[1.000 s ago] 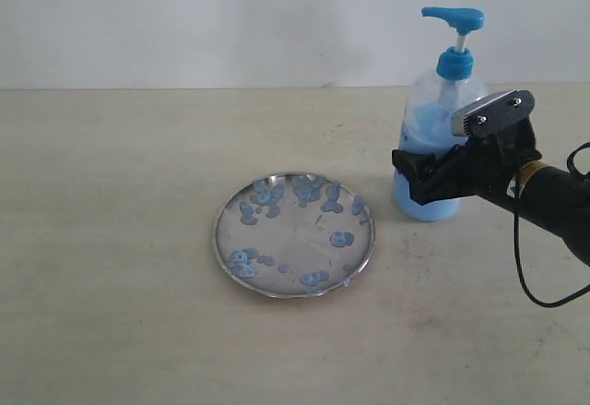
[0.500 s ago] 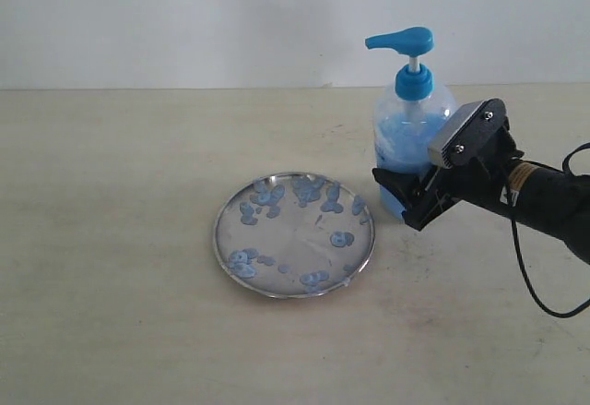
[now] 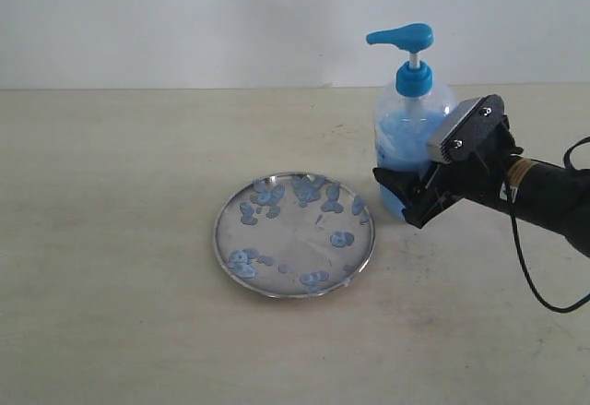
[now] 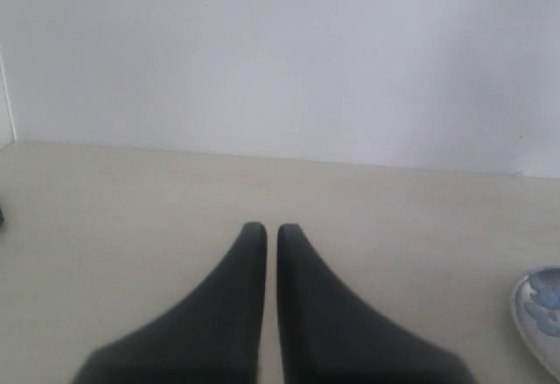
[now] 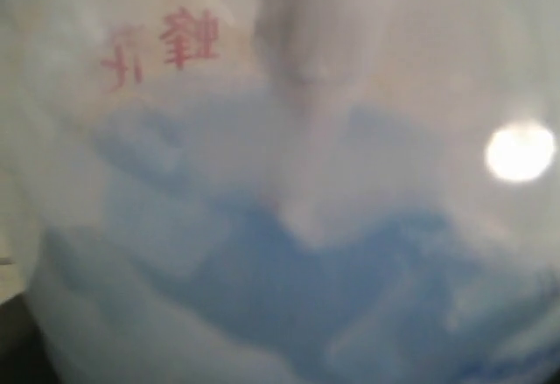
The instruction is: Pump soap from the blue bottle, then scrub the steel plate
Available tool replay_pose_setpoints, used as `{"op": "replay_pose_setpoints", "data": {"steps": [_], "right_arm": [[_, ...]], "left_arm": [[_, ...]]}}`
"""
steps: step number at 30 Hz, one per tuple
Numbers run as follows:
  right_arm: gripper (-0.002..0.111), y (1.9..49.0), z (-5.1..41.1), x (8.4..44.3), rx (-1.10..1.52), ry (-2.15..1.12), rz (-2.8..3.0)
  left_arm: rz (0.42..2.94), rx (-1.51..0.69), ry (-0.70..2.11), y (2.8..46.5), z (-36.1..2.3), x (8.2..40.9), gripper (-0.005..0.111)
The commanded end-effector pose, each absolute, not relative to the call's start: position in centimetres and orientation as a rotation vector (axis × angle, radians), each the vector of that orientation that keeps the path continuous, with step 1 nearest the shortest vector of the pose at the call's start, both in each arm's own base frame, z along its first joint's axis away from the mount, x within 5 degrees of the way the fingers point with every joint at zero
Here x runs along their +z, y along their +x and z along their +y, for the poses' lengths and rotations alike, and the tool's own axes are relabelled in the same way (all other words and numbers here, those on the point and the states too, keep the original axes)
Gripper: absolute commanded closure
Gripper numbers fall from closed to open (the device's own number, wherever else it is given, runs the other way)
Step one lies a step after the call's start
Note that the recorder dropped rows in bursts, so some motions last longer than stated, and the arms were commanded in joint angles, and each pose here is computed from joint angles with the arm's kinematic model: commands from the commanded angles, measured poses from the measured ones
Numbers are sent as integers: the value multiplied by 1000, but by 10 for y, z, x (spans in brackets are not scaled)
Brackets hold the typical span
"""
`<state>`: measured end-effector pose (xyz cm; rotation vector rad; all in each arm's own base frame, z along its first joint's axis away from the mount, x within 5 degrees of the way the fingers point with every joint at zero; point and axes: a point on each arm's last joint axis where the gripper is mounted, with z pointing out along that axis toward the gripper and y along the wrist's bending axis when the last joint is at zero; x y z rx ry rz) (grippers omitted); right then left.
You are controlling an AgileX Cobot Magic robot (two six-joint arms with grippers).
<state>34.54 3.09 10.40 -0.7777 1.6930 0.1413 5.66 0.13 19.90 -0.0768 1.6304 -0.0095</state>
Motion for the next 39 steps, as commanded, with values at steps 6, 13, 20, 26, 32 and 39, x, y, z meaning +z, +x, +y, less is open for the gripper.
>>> {"op": "replay_pose_setpoints", "data": {"steps": [6,13,20,26,32,39], "right_arm": [[108,334,28,80,133,-909,1915],[108,333,27,77,102,-968,1925],[108,330,24,73,16,-1099,1928],[108,332,25,74,21,-1090,1909],[108,335,22,77,14,-981,1926],[57,339,17,80,21,-805,1968]], "left_arm": [[1520,-126,-208,56,3,209,102],[1330,-241,-326,54,6,224,102],[1517,-295,-438,75,7,215,102],[1850,-240,-192,139,-10,236,102],[1853,-199,155,208,-38,248,102],[1889,-224,258,214,-46,239,102]]}}
